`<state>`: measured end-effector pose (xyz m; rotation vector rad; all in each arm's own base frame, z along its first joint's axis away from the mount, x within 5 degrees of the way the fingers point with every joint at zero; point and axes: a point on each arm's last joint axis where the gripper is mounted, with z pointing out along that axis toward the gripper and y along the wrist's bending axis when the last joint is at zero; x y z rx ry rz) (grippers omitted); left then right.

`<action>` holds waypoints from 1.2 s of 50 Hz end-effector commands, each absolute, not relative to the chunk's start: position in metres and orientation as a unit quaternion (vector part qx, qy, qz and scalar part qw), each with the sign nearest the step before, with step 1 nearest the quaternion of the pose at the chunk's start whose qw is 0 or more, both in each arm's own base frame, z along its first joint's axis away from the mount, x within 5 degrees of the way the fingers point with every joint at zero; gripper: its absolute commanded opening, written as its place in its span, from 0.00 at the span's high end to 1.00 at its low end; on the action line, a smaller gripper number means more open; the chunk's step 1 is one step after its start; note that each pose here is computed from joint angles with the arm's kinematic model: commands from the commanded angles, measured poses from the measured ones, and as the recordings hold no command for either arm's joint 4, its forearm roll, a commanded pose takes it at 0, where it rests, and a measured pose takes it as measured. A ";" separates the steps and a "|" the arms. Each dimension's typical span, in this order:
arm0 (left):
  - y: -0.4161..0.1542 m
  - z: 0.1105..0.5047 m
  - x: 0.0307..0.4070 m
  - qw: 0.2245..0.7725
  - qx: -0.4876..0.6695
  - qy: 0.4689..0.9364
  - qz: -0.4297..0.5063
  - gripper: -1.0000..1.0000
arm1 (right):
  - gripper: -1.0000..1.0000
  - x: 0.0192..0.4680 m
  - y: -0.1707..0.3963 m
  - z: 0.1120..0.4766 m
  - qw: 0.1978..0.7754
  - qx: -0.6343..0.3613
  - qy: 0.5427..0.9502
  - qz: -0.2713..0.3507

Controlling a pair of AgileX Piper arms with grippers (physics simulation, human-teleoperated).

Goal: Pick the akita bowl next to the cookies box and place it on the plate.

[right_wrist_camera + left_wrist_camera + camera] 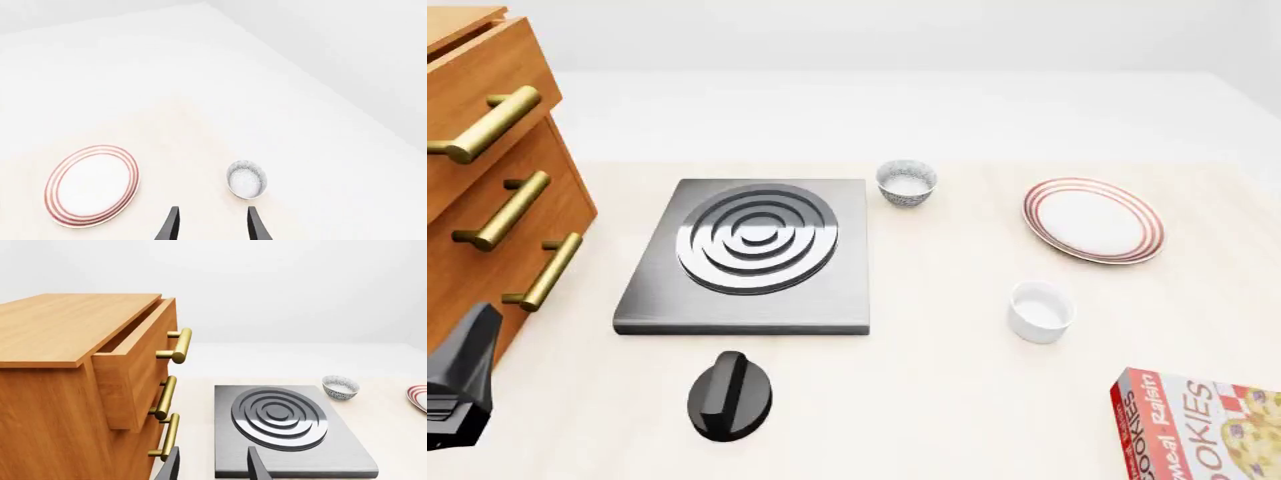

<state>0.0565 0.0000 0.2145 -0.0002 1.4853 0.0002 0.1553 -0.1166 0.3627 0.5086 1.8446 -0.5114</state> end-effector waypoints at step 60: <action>0.000 0.214 0.056 0.737 0.000 0.676 0.000 0.00 | 0.00 0.214 -0.339 0.377 0.330 0.463 0.804 -0.174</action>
